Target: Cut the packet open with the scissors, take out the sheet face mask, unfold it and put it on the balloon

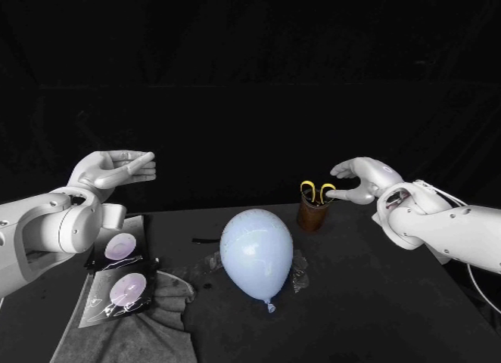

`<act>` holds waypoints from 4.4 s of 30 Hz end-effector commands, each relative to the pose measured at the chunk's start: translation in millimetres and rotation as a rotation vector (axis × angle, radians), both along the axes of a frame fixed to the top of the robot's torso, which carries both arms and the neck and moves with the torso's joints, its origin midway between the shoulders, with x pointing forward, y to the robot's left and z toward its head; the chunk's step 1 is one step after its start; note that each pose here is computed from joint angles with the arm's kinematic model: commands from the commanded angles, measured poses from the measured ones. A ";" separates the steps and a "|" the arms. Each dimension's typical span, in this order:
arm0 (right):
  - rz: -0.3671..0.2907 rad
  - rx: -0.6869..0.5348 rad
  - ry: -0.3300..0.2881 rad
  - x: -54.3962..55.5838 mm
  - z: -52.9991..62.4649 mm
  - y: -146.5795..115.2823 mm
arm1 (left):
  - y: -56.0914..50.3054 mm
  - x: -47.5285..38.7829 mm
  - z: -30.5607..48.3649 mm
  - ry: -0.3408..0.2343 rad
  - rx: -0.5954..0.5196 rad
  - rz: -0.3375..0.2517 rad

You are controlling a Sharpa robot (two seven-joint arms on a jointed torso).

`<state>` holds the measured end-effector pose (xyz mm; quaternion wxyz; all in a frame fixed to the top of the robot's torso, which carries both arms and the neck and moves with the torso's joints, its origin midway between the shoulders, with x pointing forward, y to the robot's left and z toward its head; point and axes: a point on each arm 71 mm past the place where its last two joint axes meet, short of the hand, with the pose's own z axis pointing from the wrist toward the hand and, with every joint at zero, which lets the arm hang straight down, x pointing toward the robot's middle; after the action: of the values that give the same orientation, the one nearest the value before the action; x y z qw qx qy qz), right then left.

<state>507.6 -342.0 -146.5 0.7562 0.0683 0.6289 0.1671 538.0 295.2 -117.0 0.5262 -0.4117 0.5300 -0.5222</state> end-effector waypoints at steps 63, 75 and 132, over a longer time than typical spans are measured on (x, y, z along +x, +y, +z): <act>0.578 0.356 0.254 -36.1 6.2 227.9 | 61.5 -102.3 -98.0 -0.008 0.704 -0.214; 0.565 0.360 0.252 -36.1 6.1 223.1 | 51.8 -111.5 -111.2 -0.080 1.006 -0.263; 0.540 0.366 0.253 -39.1 7.0 206.2 | 35.1 -126.1 -180.4 0.093 1.224 -0.374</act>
<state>469.2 -136.6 -139.6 0.5786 0.0582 0.6713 0.4595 418.8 332.6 -285.7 0.5655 0.0304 0.8010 -0.1940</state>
